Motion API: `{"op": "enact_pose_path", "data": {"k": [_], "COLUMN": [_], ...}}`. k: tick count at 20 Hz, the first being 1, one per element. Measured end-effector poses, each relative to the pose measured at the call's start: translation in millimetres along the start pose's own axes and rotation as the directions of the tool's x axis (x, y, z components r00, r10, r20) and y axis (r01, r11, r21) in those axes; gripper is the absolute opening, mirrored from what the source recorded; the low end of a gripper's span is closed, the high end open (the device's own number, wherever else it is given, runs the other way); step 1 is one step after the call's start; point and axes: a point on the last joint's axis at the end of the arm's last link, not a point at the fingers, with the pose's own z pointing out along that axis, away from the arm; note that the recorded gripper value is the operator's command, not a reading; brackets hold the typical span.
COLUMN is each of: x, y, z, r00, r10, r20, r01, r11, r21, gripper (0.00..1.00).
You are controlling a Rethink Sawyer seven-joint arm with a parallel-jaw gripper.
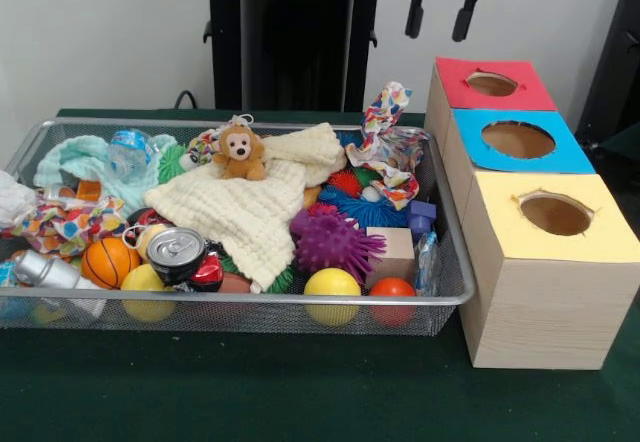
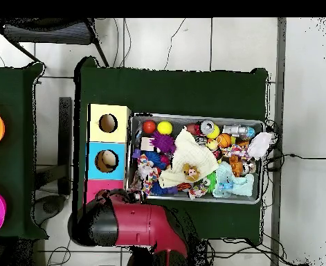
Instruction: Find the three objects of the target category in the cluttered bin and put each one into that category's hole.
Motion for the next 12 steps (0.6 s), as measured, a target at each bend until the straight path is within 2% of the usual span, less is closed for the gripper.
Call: {"op": "enact_pose_path", "data": {"k": [7, 12], "x": [-10.1, -15.6], "y": [-28.1, -35.7], "z": [26.6, 60.3], "r00": [0.9979, 0.9927], "r10": [0.052, 0.071], "r20": [0.039, 0.098], "r01": [-0.052, -0.074], "r11": [0.9986, 0.9970], "r21": [0.012, 0.024], "gripper": [1.00, 1.00]}}
